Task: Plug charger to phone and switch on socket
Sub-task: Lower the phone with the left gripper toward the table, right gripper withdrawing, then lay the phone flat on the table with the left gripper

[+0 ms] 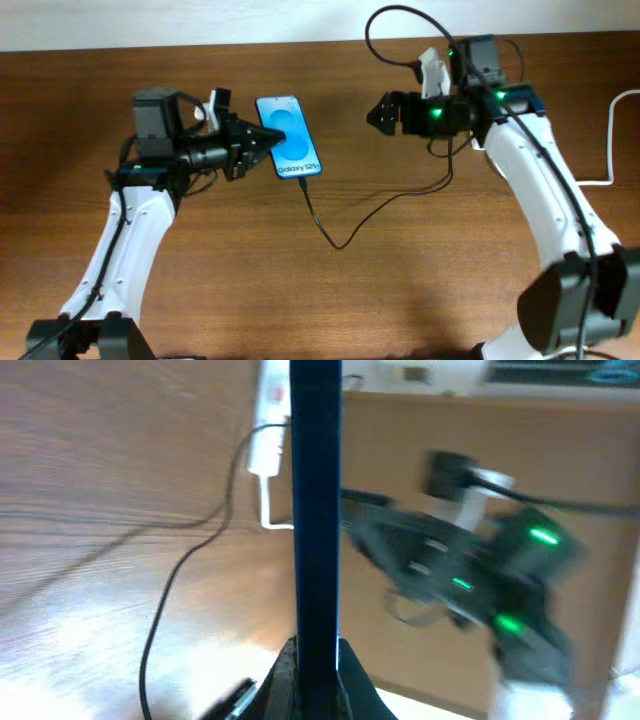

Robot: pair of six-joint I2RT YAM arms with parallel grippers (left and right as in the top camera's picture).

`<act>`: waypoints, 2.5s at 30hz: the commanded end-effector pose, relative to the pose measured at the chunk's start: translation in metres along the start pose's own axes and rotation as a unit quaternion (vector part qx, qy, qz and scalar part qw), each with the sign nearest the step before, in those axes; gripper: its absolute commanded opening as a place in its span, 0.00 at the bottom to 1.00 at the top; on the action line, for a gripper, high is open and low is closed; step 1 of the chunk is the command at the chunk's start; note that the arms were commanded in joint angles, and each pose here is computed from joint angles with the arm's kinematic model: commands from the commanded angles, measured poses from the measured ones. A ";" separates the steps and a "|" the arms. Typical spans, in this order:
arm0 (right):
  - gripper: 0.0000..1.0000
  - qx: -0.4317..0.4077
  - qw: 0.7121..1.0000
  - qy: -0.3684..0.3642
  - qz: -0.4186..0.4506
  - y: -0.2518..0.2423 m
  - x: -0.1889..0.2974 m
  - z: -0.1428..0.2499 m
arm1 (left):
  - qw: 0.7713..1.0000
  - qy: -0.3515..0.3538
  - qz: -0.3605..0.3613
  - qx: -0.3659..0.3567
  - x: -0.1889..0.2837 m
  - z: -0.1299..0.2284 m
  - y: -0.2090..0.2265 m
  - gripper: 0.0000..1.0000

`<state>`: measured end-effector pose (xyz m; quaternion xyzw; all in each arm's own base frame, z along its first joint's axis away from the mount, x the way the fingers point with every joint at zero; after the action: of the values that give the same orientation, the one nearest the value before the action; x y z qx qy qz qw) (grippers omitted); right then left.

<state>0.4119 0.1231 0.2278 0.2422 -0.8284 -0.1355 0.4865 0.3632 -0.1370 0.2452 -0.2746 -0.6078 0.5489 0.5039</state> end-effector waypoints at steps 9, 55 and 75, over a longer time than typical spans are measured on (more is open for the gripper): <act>0.98 0.034 0.998 -0.032 0.029 0.021 0.054 0.000 | 0.975 -0.106 -0.182 -0.076 -0.051 0.001 0.047 0.00; 0.98 0.024 0.998 0.033 0.046 0.014 0.054 0.029 | 0.961 -0.018 -0.263 -0.083 -0.098 -0.040 0.183 0.10; 0.98 0.023 0.998 0.035 0.046 0.014 0.054 0.031 | 0.941 -0.056 -0.324 -0.080 -0.086 -0.044 0.210 0.17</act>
<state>0.3606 0.1061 0.2452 0.2174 -0.8124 -0.0929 0.5330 0.3923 -0.1647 0.0431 -0.1339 -0.7195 0.3479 0.5860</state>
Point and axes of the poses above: each gripper's point midway between its finger pads, its own x axis back along the fingers, its own y axis along the line the jaws close on, z = x × y, the point moved 3 cm from there along x, back along the fingers, and after that the axes turned 5 degrees about x, right-handed, at the moved point
